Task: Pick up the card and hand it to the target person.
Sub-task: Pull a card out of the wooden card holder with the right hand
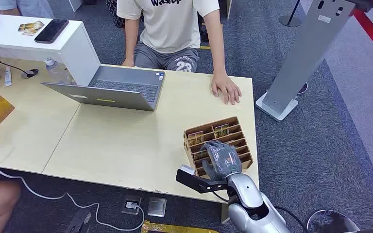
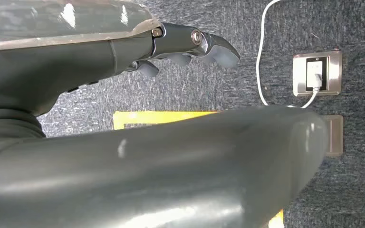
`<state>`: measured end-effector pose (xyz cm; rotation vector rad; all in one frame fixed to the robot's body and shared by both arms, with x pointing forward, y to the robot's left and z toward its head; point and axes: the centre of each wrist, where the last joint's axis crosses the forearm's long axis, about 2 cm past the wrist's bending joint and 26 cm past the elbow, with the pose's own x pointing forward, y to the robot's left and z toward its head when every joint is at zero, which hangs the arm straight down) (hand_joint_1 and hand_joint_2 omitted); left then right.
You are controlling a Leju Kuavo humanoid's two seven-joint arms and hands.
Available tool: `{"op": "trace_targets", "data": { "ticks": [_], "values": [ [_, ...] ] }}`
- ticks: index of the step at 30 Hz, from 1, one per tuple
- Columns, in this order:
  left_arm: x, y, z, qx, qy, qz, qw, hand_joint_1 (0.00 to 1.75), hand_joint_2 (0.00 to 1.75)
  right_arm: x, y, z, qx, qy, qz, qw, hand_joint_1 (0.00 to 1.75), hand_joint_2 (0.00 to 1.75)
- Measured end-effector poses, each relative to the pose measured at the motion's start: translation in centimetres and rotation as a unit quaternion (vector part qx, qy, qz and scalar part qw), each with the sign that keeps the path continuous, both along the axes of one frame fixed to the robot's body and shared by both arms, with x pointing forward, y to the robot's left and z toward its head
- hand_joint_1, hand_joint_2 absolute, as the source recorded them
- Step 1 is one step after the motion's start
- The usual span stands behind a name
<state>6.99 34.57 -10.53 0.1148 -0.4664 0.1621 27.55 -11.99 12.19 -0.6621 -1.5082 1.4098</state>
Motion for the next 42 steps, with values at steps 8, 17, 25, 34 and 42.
{"op": "trace_targets", "data": {
  "ticks": [8,17,25,34,42],
  "values": [
    [0.01,0.00,0.00,0.000,0.000,0.000,1.000,0.00,0.00,0.28,-0.14,0.09,-0.001,-0.001,-0.002,1.000,1.24,1.75],
    [0.00,0.08,0.01,0.002,0.000,0.000,1.000,0.00,0.00,0.45,-0.32,0.09,0.002,0.002,-0.006,1.000,1.35,1.75],
    [-0.04,0.13,0.01,0.009,-0.003,-0.005,1.000,0.00,1.75,0.57,-0.32,0.20,0.005,0.002,-0.003,1.000,1.75,1.75],
    [-0.12,0.15,0.00,0.012,0.000,-0.009,1.000,0.00,1.75,0.64,-0.34,0.23,0.009,0.004,0.001,1.000,1.75,1.75],
    [-0.22,0.22,-0.01,0.010,0.007,-0.002,1.000,0.00,1.75,0.89,-0.50,0.61,0.029,0.023,0.003,0.999,1.75,1.75]
  ]
}}
